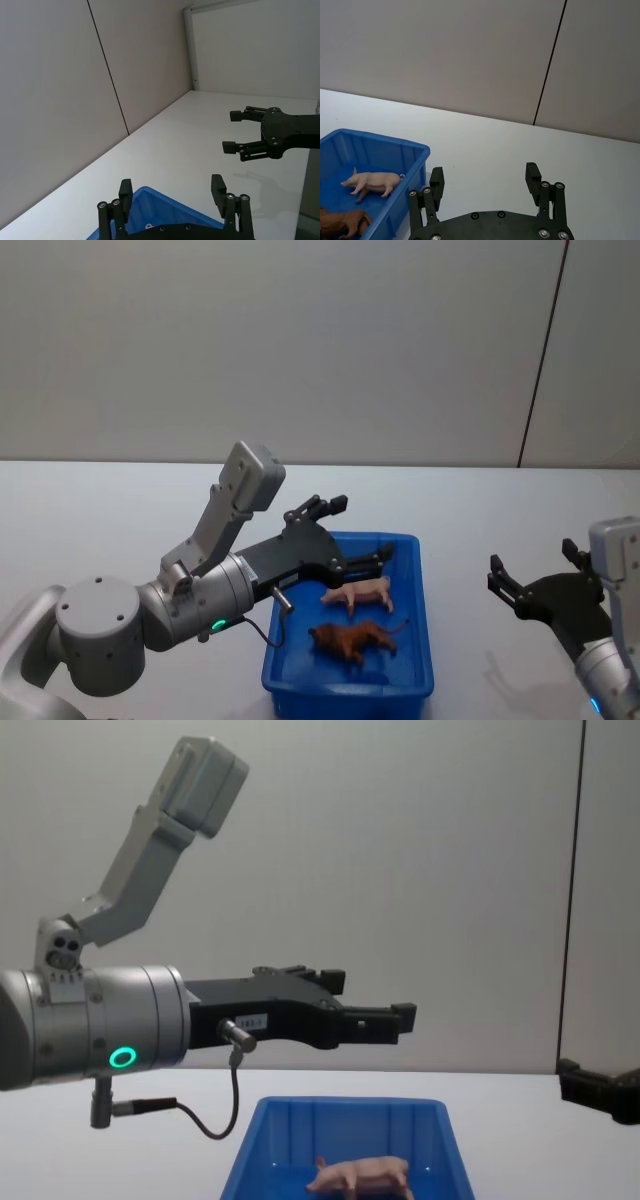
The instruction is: Pick up the two dolls from the table and place them into the box.
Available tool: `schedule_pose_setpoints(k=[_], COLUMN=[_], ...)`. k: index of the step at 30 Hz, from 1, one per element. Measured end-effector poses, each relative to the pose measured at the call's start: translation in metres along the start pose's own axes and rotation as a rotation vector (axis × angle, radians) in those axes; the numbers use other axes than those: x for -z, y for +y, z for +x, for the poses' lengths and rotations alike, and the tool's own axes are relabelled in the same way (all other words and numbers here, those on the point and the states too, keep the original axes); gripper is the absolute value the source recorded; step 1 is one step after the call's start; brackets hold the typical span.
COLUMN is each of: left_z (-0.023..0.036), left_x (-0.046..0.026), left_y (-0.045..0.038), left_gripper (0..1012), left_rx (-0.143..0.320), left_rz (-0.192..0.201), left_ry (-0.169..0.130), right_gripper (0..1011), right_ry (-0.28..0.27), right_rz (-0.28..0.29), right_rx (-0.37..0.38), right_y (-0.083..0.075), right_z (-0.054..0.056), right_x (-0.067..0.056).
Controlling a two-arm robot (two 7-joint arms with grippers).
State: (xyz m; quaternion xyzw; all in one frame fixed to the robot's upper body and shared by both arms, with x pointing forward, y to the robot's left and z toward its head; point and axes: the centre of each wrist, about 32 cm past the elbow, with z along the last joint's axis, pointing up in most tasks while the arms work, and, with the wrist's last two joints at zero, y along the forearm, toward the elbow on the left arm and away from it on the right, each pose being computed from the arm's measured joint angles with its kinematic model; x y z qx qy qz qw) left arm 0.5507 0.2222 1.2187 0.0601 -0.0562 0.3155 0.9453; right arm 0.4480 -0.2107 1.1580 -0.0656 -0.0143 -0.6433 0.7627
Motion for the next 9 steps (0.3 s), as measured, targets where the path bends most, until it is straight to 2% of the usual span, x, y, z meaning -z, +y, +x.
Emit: schedule_pose_setpoints(k=[9], left_z=[0.0008], left_x=[0.0006], left_y=[-0.0011], left_gripper=[1001], left_rx=[0.005], left_rz=[0.005], left_ry=[0.001], right_gripper=[1001], right_ry=[0.0], right_rz=[0.0], right_rx=[0.0], right_y=[0.0], right_z=[0.0], right_x=[0.0])
